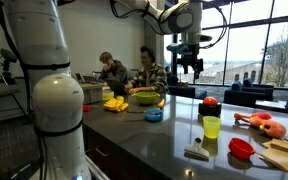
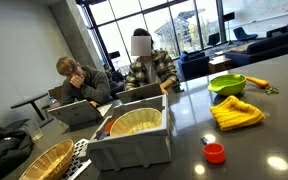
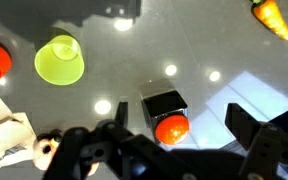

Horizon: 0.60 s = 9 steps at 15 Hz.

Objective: Move the toy to the front.

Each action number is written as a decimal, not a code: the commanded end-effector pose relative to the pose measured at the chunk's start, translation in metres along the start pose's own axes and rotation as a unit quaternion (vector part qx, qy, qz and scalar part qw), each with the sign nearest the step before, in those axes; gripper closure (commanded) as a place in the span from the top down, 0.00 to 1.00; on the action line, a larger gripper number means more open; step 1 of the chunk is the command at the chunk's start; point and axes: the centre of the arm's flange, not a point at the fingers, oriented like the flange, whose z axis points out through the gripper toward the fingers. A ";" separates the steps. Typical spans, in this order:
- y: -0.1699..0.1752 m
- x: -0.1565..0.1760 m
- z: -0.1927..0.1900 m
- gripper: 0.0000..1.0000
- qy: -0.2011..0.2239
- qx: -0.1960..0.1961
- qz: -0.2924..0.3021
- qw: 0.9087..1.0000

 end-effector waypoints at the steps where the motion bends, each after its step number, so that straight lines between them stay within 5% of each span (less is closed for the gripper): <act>1: 0.000 0.000 0.000 1.00 0.001 0.000 0.000 1.000; 5: -0.002 0.048 0.004 1.00 0.106 -0.007 0.045 0.993; 9: -0.011 0.086 -0.007 1.00 0.196 0.004 0.080 0.977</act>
